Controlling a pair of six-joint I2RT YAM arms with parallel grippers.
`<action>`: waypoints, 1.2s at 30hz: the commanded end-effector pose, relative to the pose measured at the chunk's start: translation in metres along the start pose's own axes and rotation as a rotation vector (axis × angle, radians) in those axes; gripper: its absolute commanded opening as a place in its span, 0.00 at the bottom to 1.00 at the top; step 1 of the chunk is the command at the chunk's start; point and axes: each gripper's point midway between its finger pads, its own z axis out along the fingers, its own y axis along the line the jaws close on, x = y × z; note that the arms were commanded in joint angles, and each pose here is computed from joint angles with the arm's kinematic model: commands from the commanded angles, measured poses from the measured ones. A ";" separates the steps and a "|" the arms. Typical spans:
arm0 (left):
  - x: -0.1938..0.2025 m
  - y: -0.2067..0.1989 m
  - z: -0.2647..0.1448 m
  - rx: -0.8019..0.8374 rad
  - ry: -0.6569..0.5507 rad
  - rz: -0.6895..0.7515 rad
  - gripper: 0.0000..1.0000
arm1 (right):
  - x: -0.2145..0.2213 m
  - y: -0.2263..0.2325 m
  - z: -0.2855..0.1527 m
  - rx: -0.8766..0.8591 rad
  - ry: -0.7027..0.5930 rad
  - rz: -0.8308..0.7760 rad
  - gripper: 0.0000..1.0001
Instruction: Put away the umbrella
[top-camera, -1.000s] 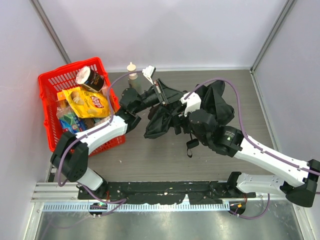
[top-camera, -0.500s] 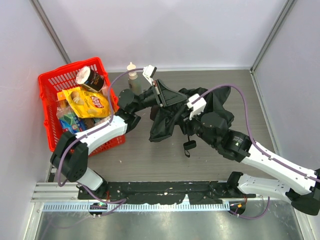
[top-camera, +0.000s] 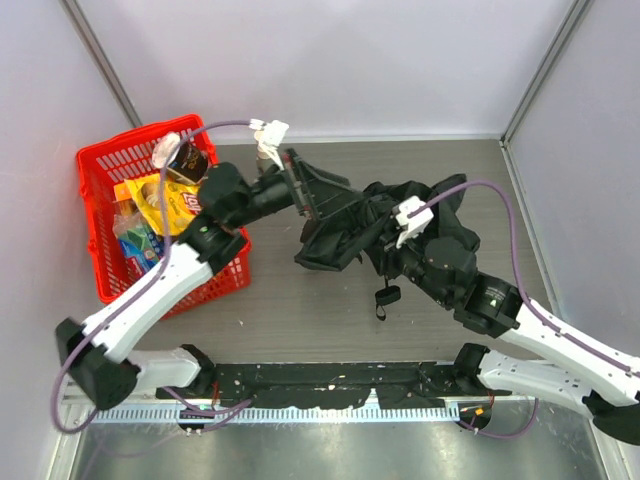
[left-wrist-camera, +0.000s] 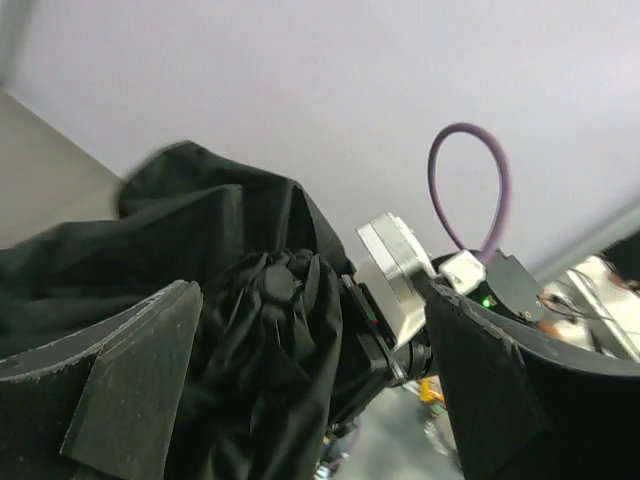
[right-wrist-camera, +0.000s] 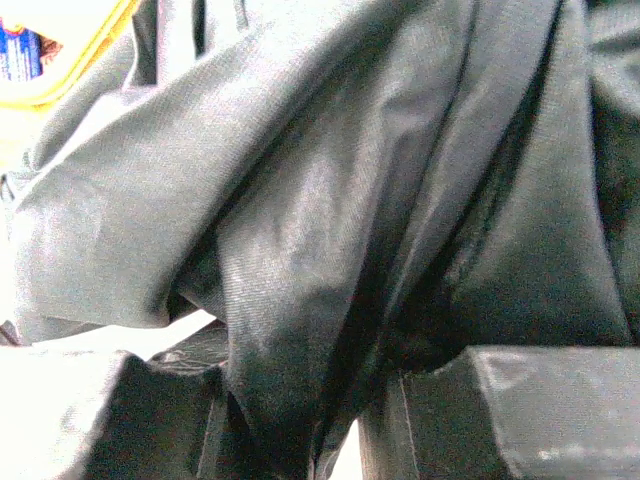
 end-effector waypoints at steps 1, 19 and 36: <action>-0.020 0.016 -0.043 -0.277 -0.058 0.228 0.97 | -0.032 -0.020 -0.012 0.100 -0.129 0.098 0.01; 0.076 0.064 -0.040 -0.481 0.234 0.366 0.72 | -0.082 -0.019 -0.035 0.134 -0.097 0.234 0.01; 0.069 0.110 -0.088 -0.689 0.207 0.352 0.00 | -0.074 -0.006 -0.090 -0.049 -0.051 0.153 0.01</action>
